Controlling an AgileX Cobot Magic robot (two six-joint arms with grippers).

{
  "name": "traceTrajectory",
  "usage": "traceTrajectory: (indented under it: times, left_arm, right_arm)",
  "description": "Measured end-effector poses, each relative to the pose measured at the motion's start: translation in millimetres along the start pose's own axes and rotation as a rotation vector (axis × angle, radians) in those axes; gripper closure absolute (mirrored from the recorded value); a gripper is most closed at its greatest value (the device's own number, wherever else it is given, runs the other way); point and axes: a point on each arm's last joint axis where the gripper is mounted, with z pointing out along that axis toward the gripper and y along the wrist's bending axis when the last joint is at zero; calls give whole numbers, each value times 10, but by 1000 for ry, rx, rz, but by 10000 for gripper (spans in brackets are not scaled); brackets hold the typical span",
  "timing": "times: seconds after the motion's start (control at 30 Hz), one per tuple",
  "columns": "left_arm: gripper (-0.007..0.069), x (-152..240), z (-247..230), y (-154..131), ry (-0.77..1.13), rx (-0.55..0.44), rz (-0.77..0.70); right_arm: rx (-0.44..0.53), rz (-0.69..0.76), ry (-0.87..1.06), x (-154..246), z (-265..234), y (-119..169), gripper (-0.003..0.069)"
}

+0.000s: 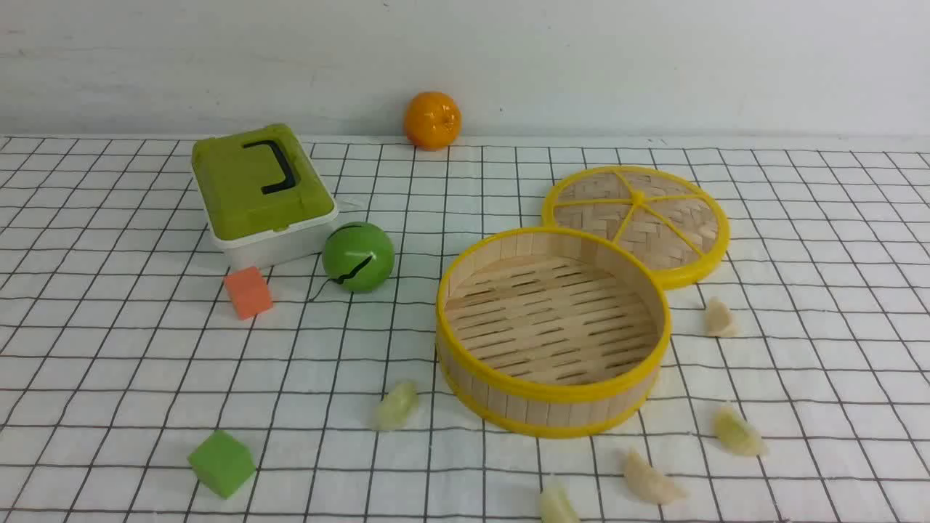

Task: Put the dumplings into the steamer on the table with the white tablecloth.
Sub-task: 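Reach for and grasp a dumpling on the table with the left gripper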

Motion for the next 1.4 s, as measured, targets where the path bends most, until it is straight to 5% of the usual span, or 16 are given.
traceTrajectory:
  times: [1.4]
  left_arm:
    - [386, 0, 0, 0, 0, 0, 0]
  right_arm:
    - [32, -79, -5, -6, 0, -29, 422]
